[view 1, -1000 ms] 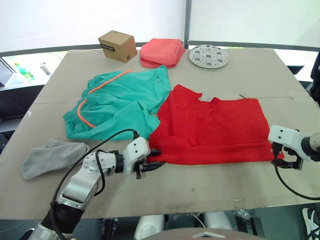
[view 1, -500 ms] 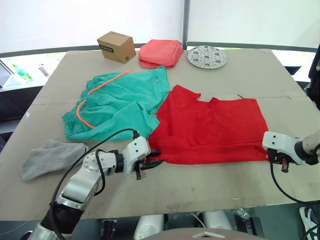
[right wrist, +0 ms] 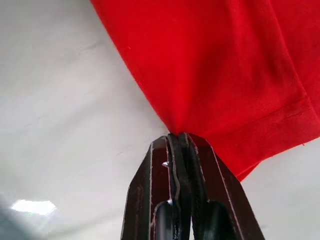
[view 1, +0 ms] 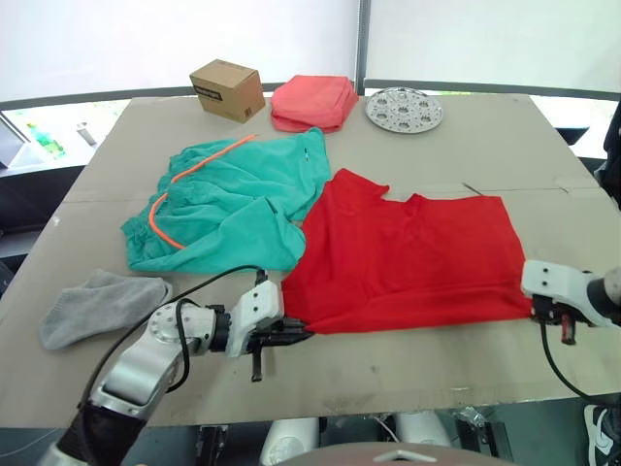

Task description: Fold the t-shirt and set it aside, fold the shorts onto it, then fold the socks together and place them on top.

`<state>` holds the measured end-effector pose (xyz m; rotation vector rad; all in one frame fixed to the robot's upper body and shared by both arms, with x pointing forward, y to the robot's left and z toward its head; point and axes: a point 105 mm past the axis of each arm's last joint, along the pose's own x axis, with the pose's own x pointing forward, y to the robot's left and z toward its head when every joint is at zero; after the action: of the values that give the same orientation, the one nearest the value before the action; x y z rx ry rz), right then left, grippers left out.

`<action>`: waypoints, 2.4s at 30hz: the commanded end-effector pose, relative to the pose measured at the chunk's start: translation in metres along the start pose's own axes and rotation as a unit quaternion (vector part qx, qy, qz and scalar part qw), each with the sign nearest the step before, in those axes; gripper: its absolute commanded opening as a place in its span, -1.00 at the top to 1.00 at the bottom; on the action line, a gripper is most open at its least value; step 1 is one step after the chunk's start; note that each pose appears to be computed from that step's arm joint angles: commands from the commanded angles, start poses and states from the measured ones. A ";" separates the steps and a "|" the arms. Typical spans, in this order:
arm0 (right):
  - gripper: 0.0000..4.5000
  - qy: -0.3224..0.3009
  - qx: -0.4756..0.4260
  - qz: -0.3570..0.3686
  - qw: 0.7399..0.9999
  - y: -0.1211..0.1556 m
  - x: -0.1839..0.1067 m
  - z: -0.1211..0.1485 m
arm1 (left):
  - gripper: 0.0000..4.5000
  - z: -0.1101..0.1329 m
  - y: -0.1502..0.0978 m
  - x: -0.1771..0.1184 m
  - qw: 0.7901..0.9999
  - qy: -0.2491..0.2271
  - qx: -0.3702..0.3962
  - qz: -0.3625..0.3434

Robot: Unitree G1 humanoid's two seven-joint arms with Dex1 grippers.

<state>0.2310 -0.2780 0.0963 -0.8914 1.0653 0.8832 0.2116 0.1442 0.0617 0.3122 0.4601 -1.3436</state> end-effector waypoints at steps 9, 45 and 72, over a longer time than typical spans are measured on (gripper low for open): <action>1.00 -0.070 0.027 0.005 0.997 0.028 -0.015 0.013 | 0.81 0.025 -0.012 -0.019 0.996 -0.078 -0.026 0.012; -0.49 -0.326 0.150 -0.218 0.908 -0.051 -0.041 0.096 | -0.99 -0.004 0.188 -0.150 0.768 -0.166 -0.232 0.573; -0.49 -0.325 0.267 -0.276 0.864 -0.080 -0.054 0.111 | -0.63 0.093 0.210 0.048 0.913 -0.112 -0.290 0.266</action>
<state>0.3305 -0.2123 0.1720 -0.3286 0.4330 0.3407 0.4401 0.1089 0.1148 -0.2296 0.4976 -0.6155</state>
